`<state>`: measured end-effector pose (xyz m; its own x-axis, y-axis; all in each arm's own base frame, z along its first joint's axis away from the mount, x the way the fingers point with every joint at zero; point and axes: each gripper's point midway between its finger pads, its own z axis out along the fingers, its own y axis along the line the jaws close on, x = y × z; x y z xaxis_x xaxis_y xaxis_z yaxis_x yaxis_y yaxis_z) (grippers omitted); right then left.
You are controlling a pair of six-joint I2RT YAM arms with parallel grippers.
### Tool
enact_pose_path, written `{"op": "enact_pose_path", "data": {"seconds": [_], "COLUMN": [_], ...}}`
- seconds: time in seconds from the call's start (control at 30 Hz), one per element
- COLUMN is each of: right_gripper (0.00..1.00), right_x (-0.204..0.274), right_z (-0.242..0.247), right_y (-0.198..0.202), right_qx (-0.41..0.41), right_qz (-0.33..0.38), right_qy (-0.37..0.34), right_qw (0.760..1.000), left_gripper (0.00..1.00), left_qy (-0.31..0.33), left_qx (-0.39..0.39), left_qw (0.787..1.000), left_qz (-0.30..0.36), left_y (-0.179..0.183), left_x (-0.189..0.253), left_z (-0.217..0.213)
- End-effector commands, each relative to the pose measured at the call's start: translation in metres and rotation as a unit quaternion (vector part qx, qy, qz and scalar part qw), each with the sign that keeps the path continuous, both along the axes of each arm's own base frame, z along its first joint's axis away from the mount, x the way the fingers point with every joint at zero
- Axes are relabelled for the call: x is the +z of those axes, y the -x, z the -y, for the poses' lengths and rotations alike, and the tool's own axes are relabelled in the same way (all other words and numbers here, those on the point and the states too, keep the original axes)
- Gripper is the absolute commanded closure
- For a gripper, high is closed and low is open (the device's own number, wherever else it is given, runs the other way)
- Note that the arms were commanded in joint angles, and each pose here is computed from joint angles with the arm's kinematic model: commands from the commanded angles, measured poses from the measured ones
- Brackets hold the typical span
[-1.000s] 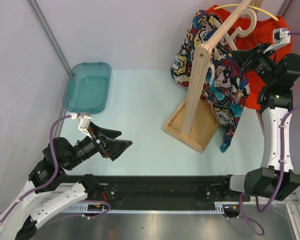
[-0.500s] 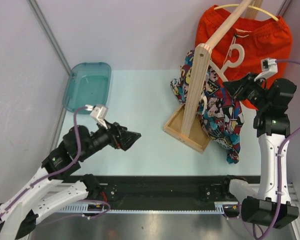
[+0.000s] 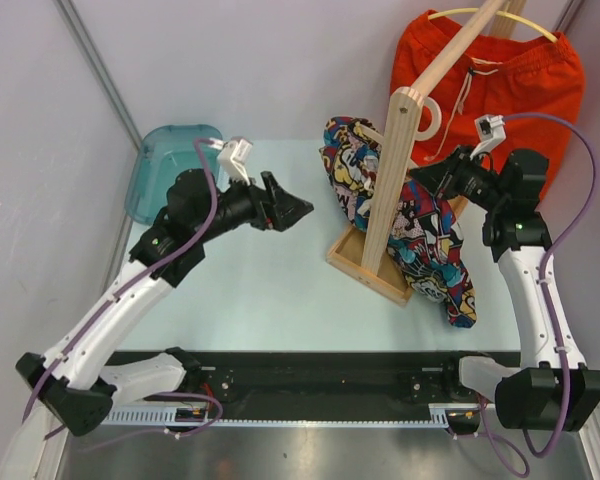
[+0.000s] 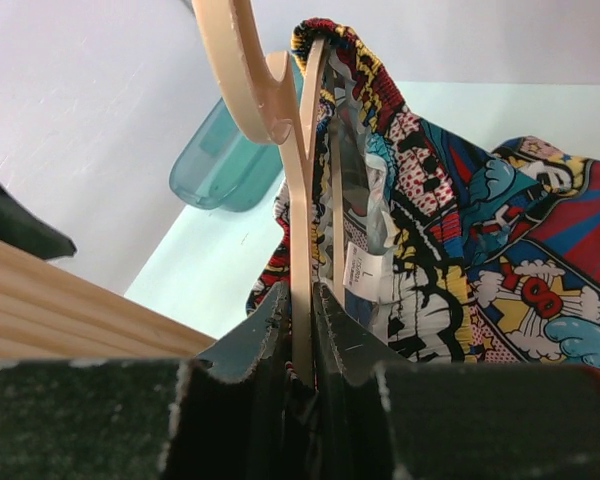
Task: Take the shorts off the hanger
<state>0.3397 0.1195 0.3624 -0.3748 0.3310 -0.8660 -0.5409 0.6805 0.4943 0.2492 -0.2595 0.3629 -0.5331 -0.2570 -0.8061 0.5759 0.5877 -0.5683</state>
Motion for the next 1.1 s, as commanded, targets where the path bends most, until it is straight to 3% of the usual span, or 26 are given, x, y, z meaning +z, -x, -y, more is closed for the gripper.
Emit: {"op": "enact_pose_path", "data": {"seconds": [0.0,0.23,0.53,0.8,1.07], "right_gripper": [1.0,1.0,1.0,1.0,1.0], "right_x": [0.021,0.01,0.021,0.024,0.023], "right_z": [-0.016,-0.034,-0.06,-0.068,-0.08], "right_y": [0.006,0.009,0.005,0.003,0.006], "right_qx": [0.041,0.072,0.139,0.163,0.18], "right_qz": [0.064,0.056,0.1,0.097,0.095], "right_qy": [0.013,0.023,0.005,-0.019,-0.02], "right_qw": [0.997,0.996,0.985,0.982,0.979], "left_gripper": [0.14,0.22,0.25,0.29,0.3], "left_qy": [0.042,0.065,0.038,-0.001,-0.038], "left_qx": [-0.064,-0.127,-0.116,-0.097,-0.087], "left_qw": [0.994,0.983,0.984,0.983,0.979], "left_qz": [0.073,0.115,0.126,0.154,0.18], "left_y": [-0.002,-0.018,-0.082,-0.123,-0.125], "left_x": [0.059,0.093,0.085,0.076,0.067], "left_z": [0.022,0.054,0.08,0.095,0.118]}}
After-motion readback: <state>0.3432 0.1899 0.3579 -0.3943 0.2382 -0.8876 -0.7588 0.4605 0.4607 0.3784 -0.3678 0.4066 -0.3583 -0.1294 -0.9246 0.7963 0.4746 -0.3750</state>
